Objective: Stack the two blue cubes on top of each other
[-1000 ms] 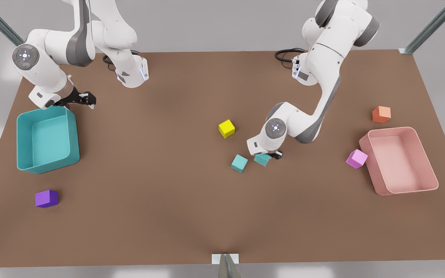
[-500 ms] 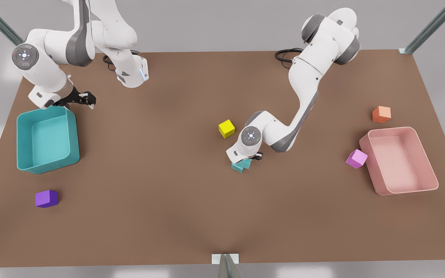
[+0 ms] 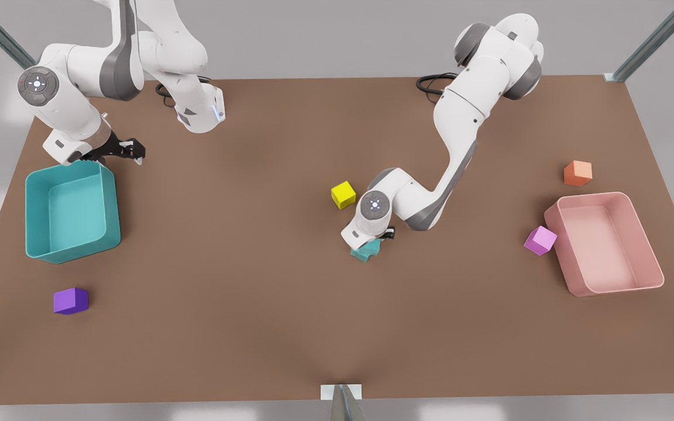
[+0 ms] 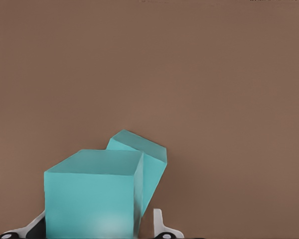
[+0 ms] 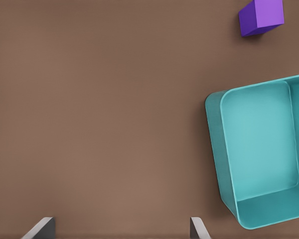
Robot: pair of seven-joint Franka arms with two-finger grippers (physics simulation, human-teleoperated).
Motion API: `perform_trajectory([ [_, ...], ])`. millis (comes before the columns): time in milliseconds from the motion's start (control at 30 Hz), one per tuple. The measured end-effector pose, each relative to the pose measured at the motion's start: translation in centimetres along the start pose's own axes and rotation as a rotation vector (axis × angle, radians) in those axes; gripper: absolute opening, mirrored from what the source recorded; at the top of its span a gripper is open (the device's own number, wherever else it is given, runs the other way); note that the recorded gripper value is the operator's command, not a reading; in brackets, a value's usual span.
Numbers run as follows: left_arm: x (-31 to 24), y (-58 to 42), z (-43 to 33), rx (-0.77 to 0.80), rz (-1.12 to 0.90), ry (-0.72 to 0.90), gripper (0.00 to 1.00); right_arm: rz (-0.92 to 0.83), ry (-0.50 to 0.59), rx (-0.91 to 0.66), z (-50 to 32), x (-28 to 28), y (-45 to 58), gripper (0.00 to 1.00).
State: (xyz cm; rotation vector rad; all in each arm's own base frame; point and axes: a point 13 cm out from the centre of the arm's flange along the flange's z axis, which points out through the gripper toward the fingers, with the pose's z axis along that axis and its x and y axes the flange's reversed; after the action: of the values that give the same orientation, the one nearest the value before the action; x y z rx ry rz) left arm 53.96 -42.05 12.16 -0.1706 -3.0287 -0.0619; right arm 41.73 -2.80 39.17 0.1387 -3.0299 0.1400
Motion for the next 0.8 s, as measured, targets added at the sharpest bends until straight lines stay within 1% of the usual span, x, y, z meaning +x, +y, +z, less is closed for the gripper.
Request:
perform_trajectory([
  [367,-0.2,-0.3,-1.3,0.003,-0.059,-0.018,1.0,0.0,0.0,0.0,0.0,0.0,0.0,1.0],
  [433,-1.8,-0.7,-4.8,0.017,-0.069,-0.065,1.0,0.0,0.0,0.0,0.0,0.0,0.0,1.0],
  [567,-4.0,0.9,-19.4,0.035,-0.11,-0.206,1.0,0.0,0.0,0.0,0.0,0.0,0.0,1.0],
  [633,-6.0,6.9,-24.3,0.023,-0.2,-0.214,1.0,0.0,0.0,0.0,0.0,0.0,0.0,1.0],
  [700,-6.5,14.4,-28.0,0.013,-0.304,-0.189,1.0,0.0,0.0,0.0,0.0,0.0,0.0,1.0],
  [767,-5.5,24.2,-30.3,0.008,-0.427,-0.128,1.0,0.0,0.001,0.0,0.0,0.0,0.0,1.0],
  [800,-4.3,27.4,-30.4,-0.004,-0.457,-0.084,1.0,0.0,0.001,0.0,0.0,0.0,0.0,1.0],
])
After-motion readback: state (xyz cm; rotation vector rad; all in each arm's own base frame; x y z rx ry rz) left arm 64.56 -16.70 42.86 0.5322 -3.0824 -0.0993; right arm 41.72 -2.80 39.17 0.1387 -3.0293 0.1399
